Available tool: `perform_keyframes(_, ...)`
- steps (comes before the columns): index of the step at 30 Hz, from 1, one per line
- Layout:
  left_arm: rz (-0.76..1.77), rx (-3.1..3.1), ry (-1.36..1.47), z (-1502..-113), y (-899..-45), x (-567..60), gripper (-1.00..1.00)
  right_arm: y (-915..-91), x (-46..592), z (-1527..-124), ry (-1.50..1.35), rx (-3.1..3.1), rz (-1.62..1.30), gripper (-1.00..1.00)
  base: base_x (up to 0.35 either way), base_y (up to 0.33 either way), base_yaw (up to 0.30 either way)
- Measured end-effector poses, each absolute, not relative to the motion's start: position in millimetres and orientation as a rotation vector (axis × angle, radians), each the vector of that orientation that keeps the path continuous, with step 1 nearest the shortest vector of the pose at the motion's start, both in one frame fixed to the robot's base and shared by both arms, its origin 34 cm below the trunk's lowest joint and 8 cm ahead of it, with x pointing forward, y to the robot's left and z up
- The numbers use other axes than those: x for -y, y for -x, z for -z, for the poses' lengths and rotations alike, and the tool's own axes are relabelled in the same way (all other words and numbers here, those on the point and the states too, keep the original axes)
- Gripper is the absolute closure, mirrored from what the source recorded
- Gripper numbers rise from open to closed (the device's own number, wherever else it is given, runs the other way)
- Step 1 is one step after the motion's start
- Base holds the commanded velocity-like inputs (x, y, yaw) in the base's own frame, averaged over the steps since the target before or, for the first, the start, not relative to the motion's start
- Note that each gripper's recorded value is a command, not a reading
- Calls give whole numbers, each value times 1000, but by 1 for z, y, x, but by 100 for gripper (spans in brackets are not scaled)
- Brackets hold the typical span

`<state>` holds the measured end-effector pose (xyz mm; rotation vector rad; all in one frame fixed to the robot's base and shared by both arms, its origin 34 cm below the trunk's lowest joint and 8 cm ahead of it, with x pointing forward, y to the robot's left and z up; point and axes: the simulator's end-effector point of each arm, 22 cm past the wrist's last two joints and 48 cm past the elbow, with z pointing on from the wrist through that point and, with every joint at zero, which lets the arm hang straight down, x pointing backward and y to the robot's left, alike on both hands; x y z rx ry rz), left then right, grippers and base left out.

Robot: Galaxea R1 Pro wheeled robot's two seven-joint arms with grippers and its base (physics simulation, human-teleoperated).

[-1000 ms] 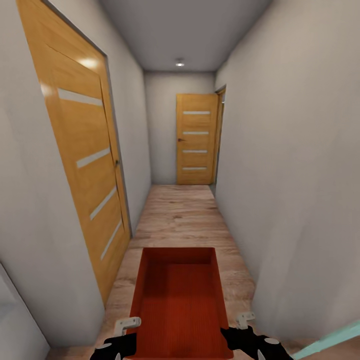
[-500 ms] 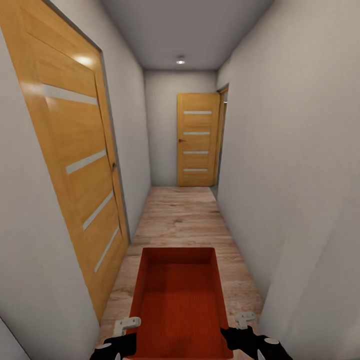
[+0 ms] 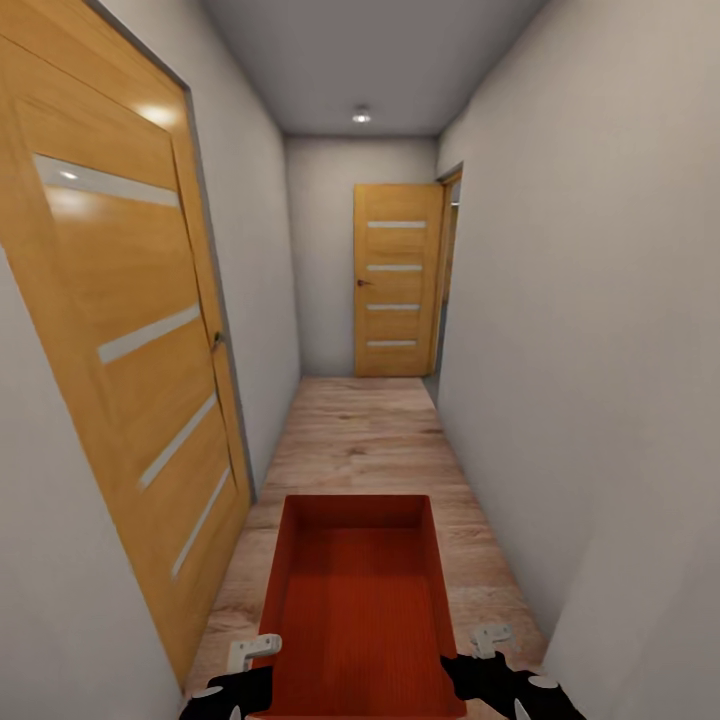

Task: Move the two storage containers from the living room to the garage. In the garage, place one container on the floor and stack the other container on top of it (either order is fine).

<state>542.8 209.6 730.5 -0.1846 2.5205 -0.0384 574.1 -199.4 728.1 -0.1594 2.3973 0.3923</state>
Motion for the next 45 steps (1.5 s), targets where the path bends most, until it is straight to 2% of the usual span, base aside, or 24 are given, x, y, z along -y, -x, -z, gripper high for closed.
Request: perform_keyframes(45,39,-2521,186,-731,-543,-209,100,-574,200,-728,159,-2397,-393,100,325,0,0)
